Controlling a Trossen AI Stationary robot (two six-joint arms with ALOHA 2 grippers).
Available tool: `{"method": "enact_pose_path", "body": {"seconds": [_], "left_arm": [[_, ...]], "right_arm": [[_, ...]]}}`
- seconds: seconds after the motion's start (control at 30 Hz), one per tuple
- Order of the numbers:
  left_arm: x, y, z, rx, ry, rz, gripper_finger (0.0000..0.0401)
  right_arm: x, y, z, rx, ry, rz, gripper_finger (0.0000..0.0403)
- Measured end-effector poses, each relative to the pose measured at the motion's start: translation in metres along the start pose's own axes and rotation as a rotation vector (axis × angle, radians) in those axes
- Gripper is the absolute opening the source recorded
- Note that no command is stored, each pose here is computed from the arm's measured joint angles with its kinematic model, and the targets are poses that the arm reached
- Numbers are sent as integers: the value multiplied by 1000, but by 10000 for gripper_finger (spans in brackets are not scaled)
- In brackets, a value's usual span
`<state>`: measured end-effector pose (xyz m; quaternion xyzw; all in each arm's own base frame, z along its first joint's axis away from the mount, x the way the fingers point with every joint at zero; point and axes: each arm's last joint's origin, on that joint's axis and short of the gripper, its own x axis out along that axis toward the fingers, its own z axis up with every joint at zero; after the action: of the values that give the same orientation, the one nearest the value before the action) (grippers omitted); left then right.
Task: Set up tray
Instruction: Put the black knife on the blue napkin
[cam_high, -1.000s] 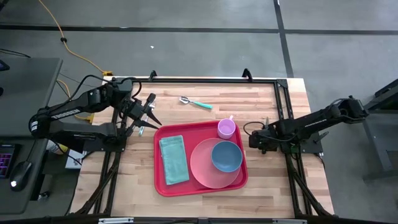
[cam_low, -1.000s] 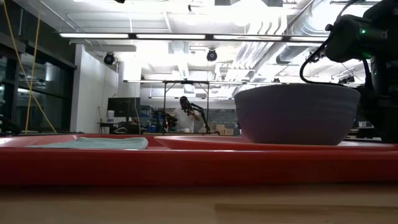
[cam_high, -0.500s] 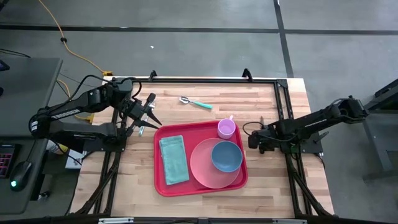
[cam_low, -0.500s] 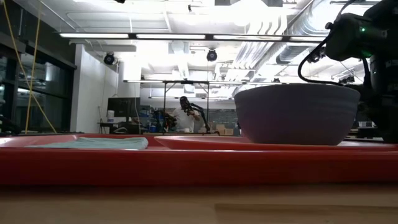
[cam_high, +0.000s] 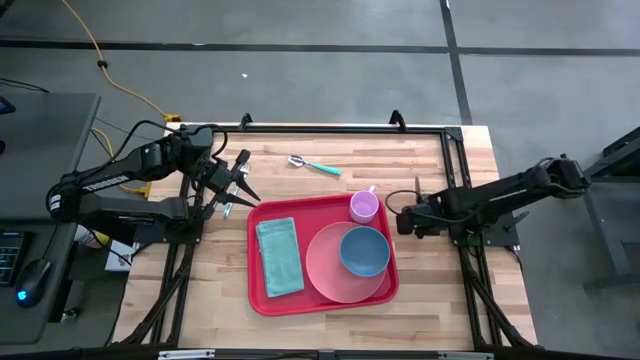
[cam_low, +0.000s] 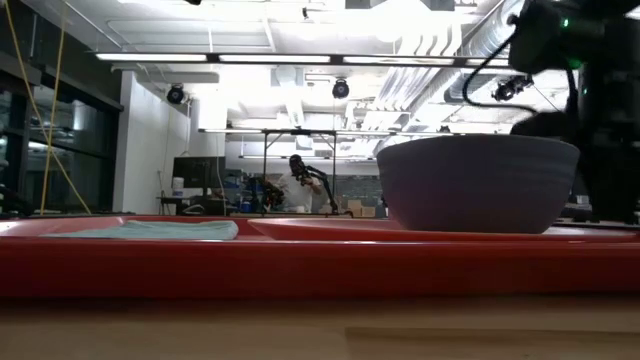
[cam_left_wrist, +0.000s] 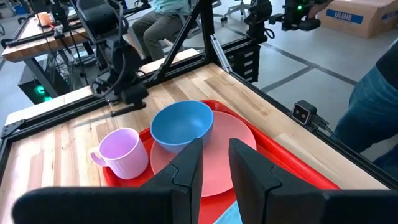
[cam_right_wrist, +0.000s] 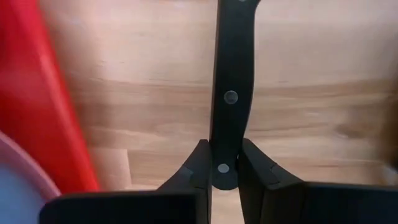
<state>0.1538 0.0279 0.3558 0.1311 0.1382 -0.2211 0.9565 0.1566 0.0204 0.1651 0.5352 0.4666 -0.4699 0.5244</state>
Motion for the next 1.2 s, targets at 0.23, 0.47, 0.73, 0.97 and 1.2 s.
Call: {"method": "enact_pose_path", "body": {"seconds": [0.23,0.47,0.73,0.97,1.2], "left_arm": [[0,0,0,0,0,0,111],[0,0,0,-1,0,0,111],[0,0,0,2,0,5,111],[0,0,0,2,2,11,111],[0,0,0,-5,2,12,111]], "right_arm": [[-40,17,-2,-99,-17,31,26],[-98,35,-1,-213,-95,114,26],[-143,72,-5,-376,-163,402,26],[-150,133,-13,-513,-248,600,26],[-138,201,-27,-656,-156,642,26]]}}
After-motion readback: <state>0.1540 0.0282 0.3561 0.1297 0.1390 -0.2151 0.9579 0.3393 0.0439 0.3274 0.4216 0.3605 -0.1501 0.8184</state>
